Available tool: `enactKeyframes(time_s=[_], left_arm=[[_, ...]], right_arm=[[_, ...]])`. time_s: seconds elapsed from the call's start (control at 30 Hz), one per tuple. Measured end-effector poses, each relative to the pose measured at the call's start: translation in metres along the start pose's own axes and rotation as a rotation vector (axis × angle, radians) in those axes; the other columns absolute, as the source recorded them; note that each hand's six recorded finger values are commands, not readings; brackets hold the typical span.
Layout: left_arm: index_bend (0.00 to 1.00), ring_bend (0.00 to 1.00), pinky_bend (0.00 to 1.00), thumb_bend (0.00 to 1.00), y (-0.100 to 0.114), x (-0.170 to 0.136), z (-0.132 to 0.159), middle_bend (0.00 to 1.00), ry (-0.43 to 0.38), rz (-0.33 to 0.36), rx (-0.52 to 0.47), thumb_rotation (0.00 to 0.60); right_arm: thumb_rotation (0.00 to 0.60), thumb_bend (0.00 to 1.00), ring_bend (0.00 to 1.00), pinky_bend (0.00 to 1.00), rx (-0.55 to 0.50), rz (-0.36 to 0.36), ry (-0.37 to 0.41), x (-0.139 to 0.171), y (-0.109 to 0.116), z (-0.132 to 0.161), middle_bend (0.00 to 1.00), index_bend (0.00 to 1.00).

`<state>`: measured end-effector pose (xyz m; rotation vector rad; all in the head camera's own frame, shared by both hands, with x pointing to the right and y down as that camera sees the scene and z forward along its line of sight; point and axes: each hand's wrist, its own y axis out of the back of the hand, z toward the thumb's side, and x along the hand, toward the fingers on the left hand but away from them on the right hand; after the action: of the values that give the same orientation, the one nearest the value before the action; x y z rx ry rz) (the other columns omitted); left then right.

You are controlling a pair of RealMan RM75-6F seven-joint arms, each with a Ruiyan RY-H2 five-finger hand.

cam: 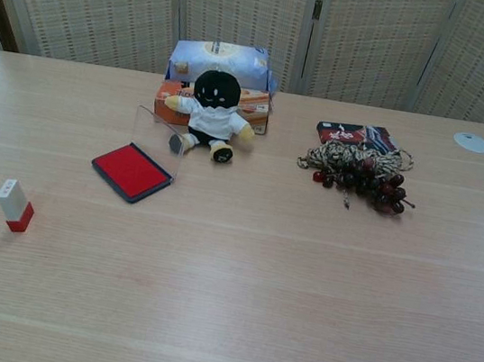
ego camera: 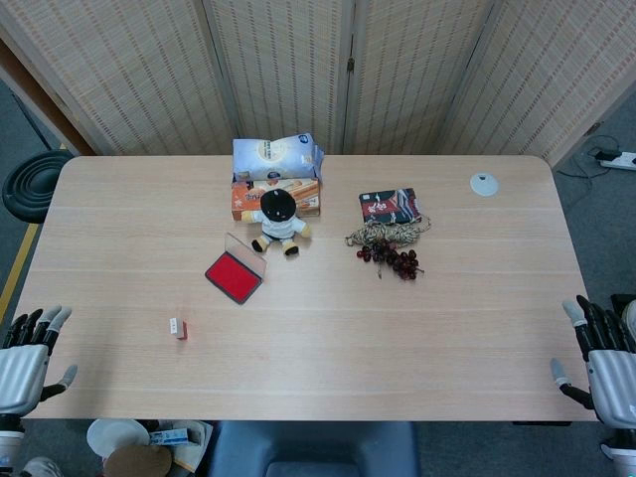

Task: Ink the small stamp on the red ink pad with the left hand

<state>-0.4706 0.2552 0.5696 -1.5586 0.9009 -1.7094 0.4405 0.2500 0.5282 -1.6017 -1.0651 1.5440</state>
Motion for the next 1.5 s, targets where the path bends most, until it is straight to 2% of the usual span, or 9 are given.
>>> enactKeyframes(time_s=[0.23, 0.43, 0.77, 0.93, 1.07, 1.27, 1.5], left_arm=[[0.08, 0.0, 0.0, 0.3, -0.003, 0.002, 0.001, 0.0, 0.01, -0.021, -0.001, 0.6], [0.08, 0.0, 0.03, 0.3, -0.013, 0.012, 0.005, 0.0, 0.02, -0.094, 0.002, 0.6], [0.09, 0.0, 0.06, 0.3, -0.016, 0.041, 0.041, 0.0, -0.019, -0.183, 0.045, 0.6], [0.12, 0.0, 0.06, 0.3, -0.019, 0.055, 0.053, 0.0, 0.017, -0.233, 0.076, 0.6], [0.15, 0.0, 0.06, 0.3, -0.025, 0.066, 0.069, 0.0, 0.057, -0.283, 0.1, 0.6], [0.15, 0.0, 0.06, 0.3, -0.04, 0.076, 0.106, 0.0, 0.06, -0.321, 0.102, 0.6], [0.15, 0.0, 0.06, 0.3, -0.059, 0.089, 0.129, 0.0, 0.079, -0.364, 0.141, 0.6]], right_arm=[[0.6, 0.38, 0.0, 0.0, -0.004, 0.011, 0.006, 0.0, -0.002, 0.001, 0.0, 0.02], [0.6, 0.38, 0.0, 0.0, -0.019, 0.022, 0.003, -0.006, -0.004, 0.0, 0.0, 0.02], [0.6, 0.38, 0.0, 0.0, -0.034, 0.106, 0.032, -0.022, -0.018, 0.001, 0.0, 0.02], [0.6, 0.38, 0.0, 0.0, -0.081, 0.158, 0.036, -0.028, -0.023, -0.003, 0.0, 0.02], [0.6, 0.38, 0.0, 0.0, -0.137, 0.178, 0.05, -0.033, -0.02, -0.006, 0.0, 0.02], [0.6, 0.38, 0.0, 0.0, -0.203, 0.206, 0.096, -0.035, -0.015, -0.007, 0.0, 0.02], [0.6, 0.38, 0.0, 0.0, -0.248, 0.213, 0.123, -0.033, -0.006, -0.015, 0.0, 0.02]])
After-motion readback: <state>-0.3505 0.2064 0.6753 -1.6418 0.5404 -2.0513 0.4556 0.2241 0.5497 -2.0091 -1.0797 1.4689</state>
